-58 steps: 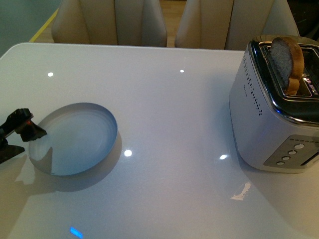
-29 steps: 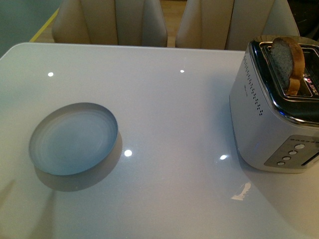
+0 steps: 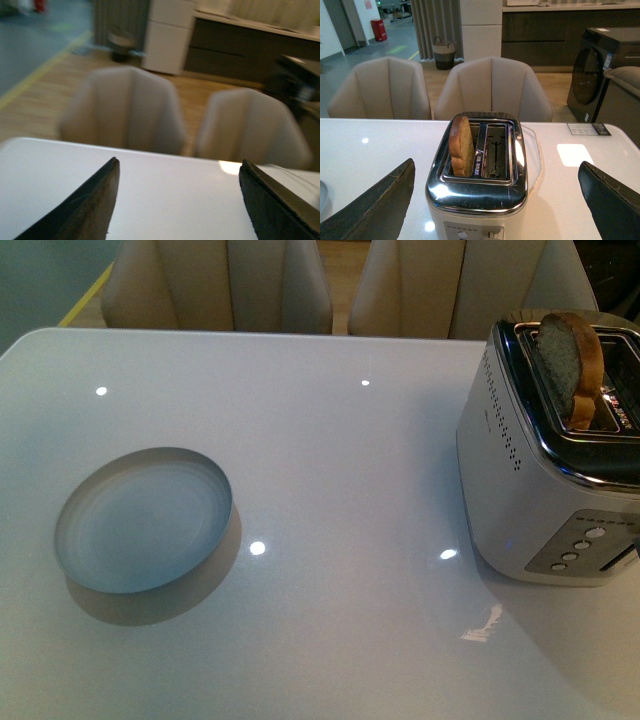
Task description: Left arm holds plate, right arm toasts bread
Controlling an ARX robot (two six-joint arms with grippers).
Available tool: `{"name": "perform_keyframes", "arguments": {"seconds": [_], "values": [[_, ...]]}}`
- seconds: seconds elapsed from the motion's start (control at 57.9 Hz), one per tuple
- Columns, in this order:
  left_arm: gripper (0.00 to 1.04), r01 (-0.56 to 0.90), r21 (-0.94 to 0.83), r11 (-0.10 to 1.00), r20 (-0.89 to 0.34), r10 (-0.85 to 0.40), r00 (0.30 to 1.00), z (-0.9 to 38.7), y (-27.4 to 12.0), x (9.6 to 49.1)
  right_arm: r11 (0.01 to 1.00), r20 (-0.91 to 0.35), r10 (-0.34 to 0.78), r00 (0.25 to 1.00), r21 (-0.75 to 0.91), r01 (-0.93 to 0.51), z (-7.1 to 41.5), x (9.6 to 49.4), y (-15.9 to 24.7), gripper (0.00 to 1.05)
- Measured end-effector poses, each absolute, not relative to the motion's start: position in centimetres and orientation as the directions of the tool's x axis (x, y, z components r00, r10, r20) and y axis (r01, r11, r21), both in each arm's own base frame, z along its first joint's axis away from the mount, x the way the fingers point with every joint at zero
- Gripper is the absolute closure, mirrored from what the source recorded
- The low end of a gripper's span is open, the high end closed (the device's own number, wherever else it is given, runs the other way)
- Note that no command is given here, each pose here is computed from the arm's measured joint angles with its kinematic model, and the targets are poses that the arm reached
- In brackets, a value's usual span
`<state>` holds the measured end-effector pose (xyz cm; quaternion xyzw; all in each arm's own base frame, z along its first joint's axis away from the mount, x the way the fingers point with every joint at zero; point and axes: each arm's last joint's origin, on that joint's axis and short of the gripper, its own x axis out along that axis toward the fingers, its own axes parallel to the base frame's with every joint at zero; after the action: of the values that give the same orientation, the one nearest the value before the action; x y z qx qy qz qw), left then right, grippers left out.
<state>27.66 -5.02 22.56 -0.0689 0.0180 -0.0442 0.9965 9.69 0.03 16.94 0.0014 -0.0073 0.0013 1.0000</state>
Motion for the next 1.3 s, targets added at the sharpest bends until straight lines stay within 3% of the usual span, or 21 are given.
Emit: {"name": "perform_keyframes", "arguments": {"seconds": [0.086, 0.363, 0.83, 1.296], "values": [[0.52, 0.002, -0.070, 0.998, 0.002, -0.002, 1.000, 22.0, -3.6, 25.7, 1.000, 0.015, 0.001, 1.000, 0.003, -0.001, 16.9, 9.7, 0.0, 0.09], [1.02, 0.005, -0.018, 1.000, -0.012, -0.006, 1.000, 19.5, -2.0, 21.1, 1.000, 0.015, 0.003, 1.000, 0.003, -0.003, 16.9, 9.7, 0.0, 0.09], [1.02, 0.003, -0.011, 1.000, -0.010, -0.003, 1.000, 17.6, -0.1, 15.7, 1.000, 0.015, 0.003, 1.000, 0.003, -0.003, 16.9, 9.7, 0.0, 0.09], [1.02, 0.003, -0.011, 1.000, 0.004, -0.003, 1.000, 16.8, 0.0, 13.2, 1.000, 0.015, 0.003, 1.000, 0.003, -0.003, 16.9, 9.7, 0.0, 0.09]]}}
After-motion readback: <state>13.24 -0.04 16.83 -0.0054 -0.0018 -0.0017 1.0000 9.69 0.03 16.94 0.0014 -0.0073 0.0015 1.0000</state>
